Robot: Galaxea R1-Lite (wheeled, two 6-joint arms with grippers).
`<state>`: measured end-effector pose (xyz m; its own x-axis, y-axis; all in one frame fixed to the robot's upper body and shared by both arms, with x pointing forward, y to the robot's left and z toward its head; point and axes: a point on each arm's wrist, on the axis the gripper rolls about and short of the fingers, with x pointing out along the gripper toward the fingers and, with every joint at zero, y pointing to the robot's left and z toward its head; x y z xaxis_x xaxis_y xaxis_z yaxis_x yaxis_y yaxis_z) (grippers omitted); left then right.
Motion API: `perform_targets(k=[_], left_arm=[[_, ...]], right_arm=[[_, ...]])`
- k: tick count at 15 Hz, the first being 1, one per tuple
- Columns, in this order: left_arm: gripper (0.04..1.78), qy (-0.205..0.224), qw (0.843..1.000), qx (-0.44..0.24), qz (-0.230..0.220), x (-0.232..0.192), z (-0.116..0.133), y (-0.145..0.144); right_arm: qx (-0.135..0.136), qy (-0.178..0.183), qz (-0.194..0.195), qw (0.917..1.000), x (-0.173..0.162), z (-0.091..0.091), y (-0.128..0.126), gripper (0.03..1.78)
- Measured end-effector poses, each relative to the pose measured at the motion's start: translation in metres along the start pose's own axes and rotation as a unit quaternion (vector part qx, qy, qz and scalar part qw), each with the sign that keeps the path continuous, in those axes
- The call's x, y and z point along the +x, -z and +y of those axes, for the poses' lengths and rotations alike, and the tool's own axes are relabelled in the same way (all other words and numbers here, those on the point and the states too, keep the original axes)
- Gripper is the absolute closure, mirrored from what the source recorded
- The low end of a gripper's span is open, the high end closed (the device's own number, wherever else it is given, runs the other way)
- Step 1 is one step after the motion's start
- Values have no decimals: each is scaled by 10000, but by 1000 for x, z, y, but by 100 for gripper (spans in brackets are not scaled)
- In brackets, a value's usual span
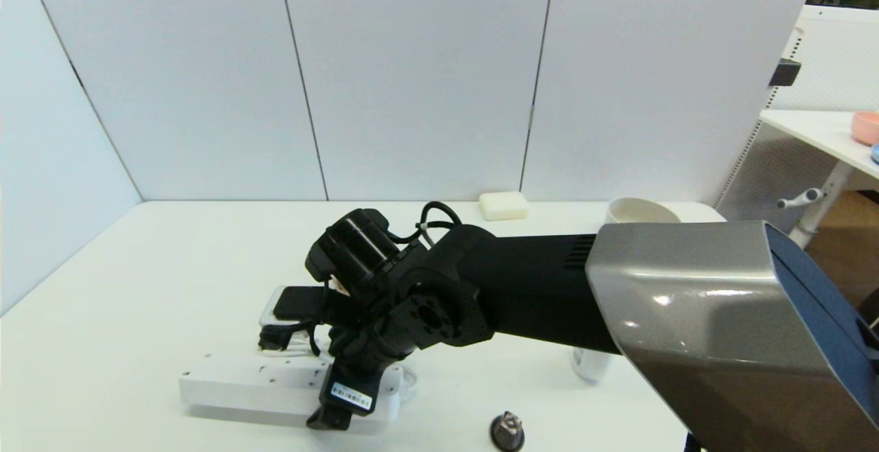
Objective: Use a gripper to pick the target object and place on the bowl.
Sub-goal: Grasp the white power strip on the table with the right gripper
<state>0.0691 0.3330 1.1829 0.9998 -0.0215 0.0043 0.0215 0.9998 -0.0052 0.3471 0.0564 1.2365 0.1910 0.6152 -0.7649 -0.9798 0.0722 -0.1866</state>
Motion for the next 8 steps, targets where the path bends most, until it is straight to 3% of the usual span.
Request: perform_targets(k=[1,3,8], left_arm=[[11,0,10000,1,0,0,0,0],[11,-2,10000,0,2,0,0,0],[11,-4,10000,-2,2,0,0,0]], right_arm=[[1,-3,8,10000,0,0,0,10],[-45,-4,51,10000,0,0,1,39],[-172,-39,96,9998,-2,1,2,89]])
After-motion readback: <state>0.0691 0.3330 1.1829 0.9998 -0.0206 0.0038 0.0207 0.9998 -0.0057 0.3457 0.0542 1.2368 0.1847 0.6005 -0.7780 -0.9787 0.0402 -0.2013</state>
